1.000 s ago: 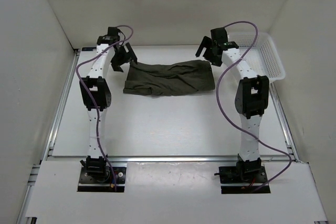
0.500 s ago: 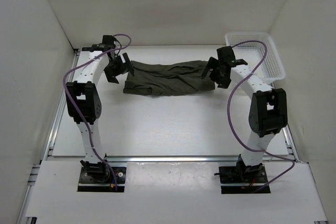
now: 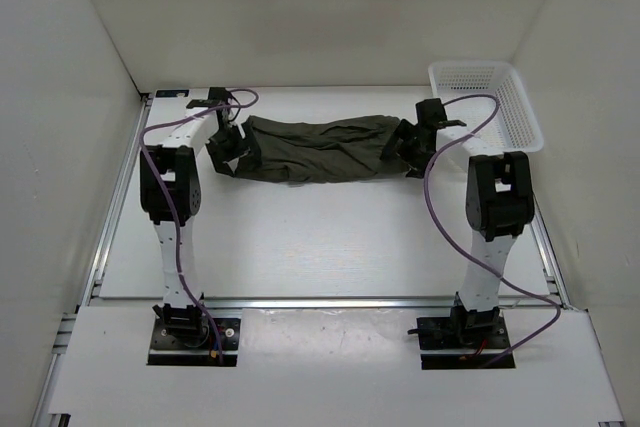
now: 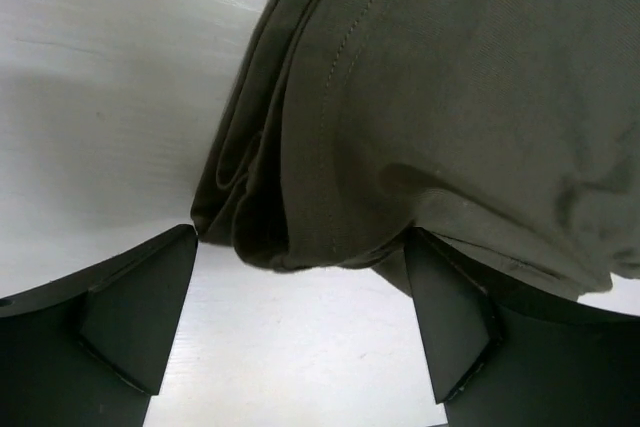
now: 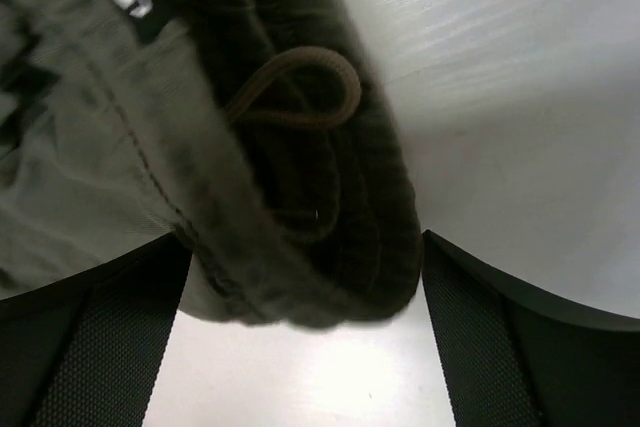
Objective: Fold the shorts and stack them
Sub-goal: Fold the shorts
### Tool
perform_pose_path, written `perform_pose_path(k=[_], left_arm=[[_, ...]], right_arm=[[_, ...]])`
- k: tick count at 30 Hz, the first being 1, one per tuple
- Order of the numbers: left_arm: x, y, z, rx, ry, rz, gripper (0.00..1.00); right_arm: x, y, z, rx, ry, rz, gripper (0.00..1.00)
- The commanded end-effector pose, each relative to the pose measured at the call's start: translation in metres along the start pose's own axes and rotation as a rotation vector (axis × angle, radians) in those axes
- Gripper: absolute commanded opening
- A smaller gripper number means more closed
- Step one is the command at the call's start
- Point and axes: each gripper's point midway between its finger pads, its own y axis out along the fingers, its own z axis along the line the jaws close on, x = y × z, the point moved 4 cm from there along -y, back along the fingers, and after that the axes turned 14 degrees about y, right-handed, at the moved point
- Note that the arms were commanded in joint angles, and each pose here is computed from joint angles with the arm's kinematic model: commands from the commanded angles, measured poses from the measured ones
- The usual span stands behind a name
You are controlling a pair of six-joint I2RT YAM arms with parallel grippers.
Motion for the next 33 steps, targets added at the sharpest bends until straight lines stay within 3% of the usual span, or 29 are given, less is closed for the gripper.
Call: perform_pose_path(k=[1, 3, 5, 6, 8, 9, 13, 19, 23, 28, 29, 31, 32, 33], left_arm=[[0.005, 0.002, -0.005, -0.017, 0.002, -0.024, 0.92], [-0.002, 0.007, 0.000, 0.013, -0.012, -0.003, 0.78], [-0.002, 0.007, 0.000, 0.014, -0.013, -0.003, 0.51], [-0.005, 0.009, 0.003, 0.028, -0.014, 0.003, 0.37], [-0.005, 0.012, 0.007, 0.032, -0.034, 0.010, 0.10], [0.000, 0.010, 0.010, 0.031, -0.042, -0.004, 0.10], [0.031, -0.021, 0.018, 0.022, -0.049, -0.095, 0.10], [0.106, -0.121, 0.017, -0.052, -0.043, -0.362, 0.10], [0.116, -0.164, 0.017, -0.099, -0.033, -0.438, 0.10], [0.081, -0.174, 0.021, -0.112, -0.021, -0.419, 0.10], [0.060, -0.148, 0.029, -0.093, -0.042, -0.337, 0.10], [0.042, -0.135, 0.033, -0.090, -0.046, -0.319, 0.10], [0.015, -0.117, 0.038, -0.060, -0.044, -0.251, 0.10], [0.002, -0.108, 0.041, -0.047, -0.052, -0.220, 0.10]], right_arm=[[0.006, 0.007, 0.017, 0.061, 0.019, 0.009, 0.96], [0.007, 0.013, 0.017, 0.066, 0.018, 0.005, 0.91], [0.009, 0.016, 0.019, 0.072, 0.026, 0.001, 0.82], [0.008, 0.020, 0.017, 0.062, 0.028, 0.008, 0.69], [0.013, 0.021, 0.023, 0.079, 0.024, -0.004, 0.52], [0.013, 0.021, 0.023, 0.079, 0.024, -0.004, 0.31], [0.031, 0.006, 0.044, 0.105, -0.020, -0.058, 0.01], [0.079, -0.053, 0.112, 0.234, -0.083, -0.180, 0.01], [0.087, -0.078, 0.135, 0.285, -0.116, -0.193, 0.01], [0.061, -0.086, 0.103, 0.227, -0.133, -0.135, 0.01], [0.055, -0.085, 0.095, 0.219, -0.131, -0.128, 0.01], [0.032, -0.077, 0.061, 0.168, -0.119, -0.087, 0.01], [0.024, -0.073, 0.048, 0.147, -0.124, -0.071, 0.03], [0.017, -0.070, 0.036, 0.124, -0.119, -0.064, 0.17]])
